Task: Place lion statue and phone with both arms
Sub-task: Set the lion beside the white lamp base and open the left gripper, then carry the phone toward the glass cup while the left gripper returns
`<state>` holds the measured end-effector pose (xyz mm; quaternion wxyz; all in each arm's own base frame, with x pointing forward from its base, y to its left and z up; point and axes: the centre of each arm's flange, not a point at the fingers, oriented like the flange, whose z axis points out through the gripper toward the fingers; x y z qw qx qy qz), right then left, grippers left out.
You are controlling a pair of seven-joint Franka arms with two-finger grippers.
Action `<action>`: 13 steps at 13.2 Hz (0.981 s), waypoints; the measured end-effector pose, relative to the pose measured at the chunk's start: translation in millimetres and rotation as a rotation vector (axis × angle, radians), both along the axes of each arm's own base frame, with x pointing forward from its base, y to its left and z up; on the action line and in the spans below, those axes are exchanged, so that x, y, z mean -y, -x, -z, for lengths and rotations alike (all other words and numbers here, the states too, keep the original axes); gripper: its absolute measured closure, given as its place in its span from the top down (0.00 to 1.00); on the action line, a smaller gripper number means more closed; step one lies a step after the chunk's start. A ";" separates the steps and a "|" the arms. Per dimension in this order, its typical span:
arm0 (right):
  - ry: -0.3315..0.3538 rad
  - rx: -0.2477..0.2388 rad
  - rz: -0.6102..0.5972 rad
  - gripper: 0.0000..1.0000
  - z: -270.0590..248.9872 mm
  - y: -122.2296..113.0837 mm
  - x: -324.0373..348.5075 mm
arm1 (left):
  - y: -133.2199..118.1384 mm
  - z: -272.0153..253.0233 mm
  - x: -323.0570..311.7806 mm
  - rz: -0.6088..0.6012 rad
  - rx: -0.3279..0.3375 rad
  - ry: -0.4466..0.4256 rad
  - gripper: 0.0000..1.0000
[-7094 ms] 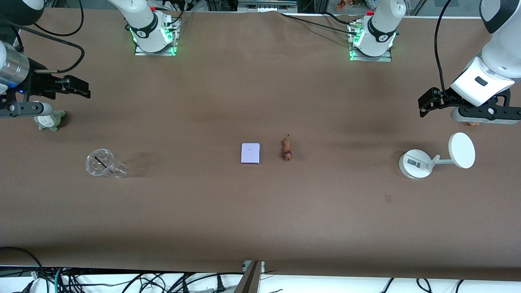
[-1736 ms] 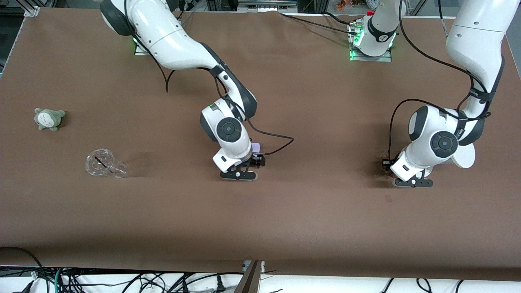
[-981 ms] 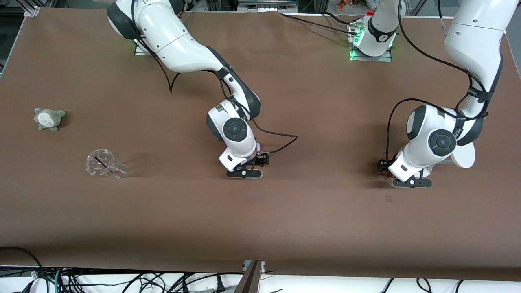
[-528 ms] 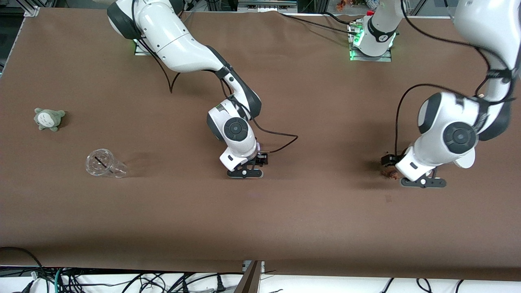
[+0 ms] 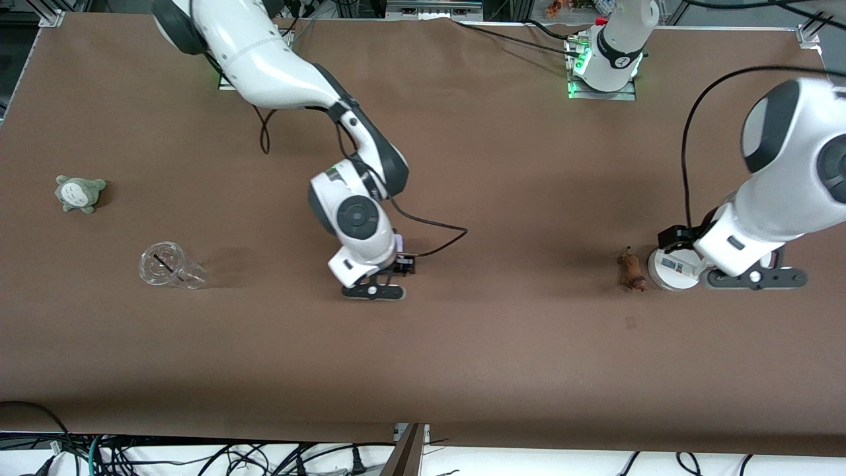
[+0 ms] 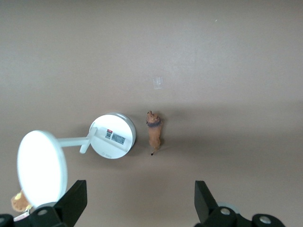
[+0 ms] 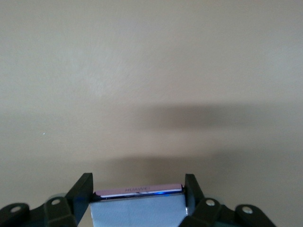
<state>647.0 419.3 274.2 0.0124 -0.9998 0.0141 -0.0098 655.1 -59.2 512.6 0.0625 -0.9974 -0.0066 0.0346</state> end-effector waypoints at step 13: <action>0.048 -0.092 -0.017 0.83 -25.2 -68.9 259.4 | 75.7 -51.4 -31.5 0.064 0.105 0.080 1.00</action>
